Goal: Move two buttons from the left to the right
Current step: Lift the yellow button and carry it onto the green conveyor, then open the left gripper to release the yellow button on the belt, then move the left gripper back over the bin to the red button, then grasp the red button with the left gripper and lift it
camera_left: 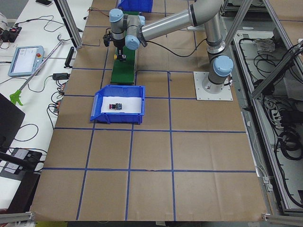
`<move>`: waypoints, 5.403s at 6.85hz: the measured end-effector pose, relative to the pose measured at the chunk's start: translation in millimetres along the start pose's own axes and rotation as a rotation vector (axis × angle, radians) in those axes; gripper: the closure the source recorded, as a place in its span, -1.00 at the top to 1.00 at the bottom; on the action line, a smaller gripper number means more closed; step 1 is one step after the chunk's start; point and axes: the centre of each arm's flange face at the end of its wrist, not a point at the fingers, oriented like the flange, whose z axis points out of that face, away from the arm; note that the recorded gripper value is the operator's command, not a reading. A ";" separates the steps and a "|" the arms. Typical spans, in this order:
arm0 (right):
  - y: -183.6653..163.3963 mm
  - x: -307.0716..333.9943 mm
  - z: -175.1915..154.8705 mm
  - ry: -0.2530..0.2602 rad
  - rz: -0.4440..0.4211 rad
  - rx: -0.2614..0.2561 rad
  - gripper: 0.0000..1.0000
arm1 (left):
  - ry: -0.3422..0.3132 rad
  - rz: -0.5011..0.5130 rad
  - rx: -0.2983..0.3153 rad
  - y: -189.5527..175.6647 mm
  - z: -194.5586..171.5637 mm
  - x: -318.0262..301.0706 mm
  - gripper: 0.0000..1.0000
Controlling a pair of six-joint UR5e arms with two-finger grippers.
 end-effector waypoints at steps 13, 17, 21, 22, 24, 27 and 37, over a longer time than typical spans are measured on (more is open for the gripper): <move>0.0 -0.1 0.2 -0.001 0.000 0.000 1.00 | 0.018 0.002 0.023 -7.6 -151.1 -125.3 1.00; 0.1 0.0 -0.1 -0.001 0.000 0.000 1.00 | 0.018 0.082 0.005 -33.4 -129.9 -271.3 1.00; 0.0 -0.1 0.1 0.000 0.000 0.000 1.00 | 0.024 0.123 -0.021 -67.5 -90.9 -360.1 0.99; 0.0 -0.1 0.2 -0.001 0.000 0.000 1.00 | 0.033 0.128 -0.038 -67.9 -75.3 -359.8 0.99; 0.1 0.0 0.7 0.000 0.000 -0.001 1.00 | 0.042 0.138 -0.048 -64.9 -32.6 -357.6 0.99; 0.1 -0.1 0.9 -0.001 0.000 -0.002 1.00 | 0.030 0.138 -0.022 -49.8 29.2 -352.8 0.99; -0.1 -0.2 0.1 -0.002 0.000 0.001 1.00 | 0.015 0.107 0.017 -56.6 44.0 -356.7 -0.85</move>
